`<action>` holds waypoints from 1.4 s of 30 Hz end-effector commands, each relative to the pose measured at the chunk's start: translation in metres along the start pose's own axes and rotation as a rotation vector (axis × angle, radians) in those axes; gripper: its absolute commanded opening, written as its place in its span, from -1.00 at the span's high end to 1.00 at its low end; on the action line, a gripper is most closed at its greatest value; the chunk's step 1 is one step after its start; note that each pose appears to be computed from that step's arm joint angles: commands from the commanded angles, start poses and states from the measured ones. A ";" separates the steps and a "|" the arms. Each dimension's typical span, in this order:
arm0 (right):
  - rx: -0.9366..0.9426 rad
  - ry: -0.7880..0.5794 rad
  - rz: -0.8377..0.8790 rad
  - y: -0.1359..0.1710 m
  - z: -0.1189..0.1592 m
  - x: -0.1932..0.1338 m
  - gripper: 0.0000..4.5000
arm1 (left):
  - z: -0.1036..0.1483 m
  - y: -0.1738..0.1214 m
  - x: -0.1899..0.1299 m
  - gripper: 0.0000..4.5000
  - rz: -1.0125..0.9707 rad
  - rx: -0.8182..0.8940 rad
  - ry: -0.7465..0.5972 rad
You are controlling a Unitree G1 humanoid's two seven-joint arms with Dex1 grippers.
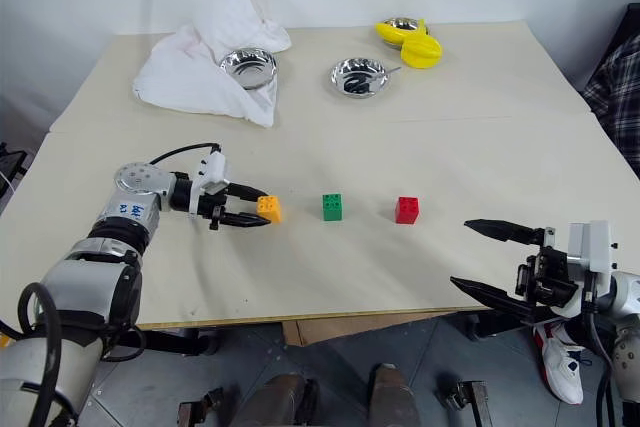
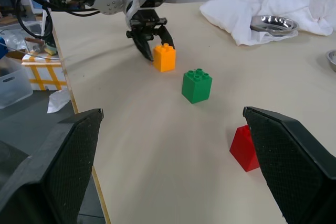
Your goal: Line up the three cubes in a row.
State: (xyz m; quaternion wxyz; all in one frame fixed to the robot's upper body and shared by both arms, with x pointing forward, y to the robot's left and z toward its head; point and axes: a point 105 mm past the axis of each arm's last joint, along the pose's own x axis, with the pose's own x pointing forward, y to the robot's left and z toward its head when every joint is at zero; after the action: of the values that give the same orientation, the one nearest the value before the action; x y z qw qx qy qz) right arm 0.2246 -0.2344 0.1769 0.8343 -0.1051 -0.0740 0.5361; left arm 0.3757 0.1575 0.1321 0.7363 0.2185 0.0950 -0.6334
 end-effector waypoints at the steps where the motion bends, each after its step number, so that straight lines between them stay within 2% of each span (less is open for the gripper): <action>1: -0.031 -0.031 -0.001 0.001 0.008 0.000 -1.00 | 0.007 0.005 -0.008 -0.78 0.025 0.034 -0.007; 3: -0.030 -0.031 0.000 0.001 0.008 0.000 -1.00 | 0.008 0.005 -0.011 -0.99 0.029 0.042 -0.018; 15: -0.030 -0.052 0.025 -0.004 0.006 0.009 -1.00 | -0.007 0.004 -0.023 -0.99 0.096 0.046 0.032; 26: -0.021 -0.061 0.045 -0.004 0.003 0.012 -1.00 | -0.009 0.009 -0.034 -0.99 0.166 0.020 0.006; 31: -0.012 -0.056 0.086 0.001 0.001 0.011 -1.00 | -0.016 -0.012 -0.068 -0.99 0.131 0.040 -0.017; 35: -0.050 -0.010 0.113 -0.010 -0.005 0.004 -1.00 | -0.023 -0.038 -0.108 -0.99 0.250 0.103 -0.007; 42: -0.088 0.074 0.078 -0.043 -0.023 -0.011 -1.00 | -0.036 -0.108 -0.145 -0.99 0.421 0.023 0.058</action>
State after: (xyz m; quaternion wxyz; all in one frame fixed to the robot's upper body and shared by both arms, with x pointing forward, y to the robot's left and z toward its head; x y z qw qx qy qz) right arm 0.2680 -0.2548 0.1674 0.8221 -0.1412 -0.0755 0.5464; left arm 0.2543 0.2880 0.1189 0.8354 0.2388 0.0913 -0.4865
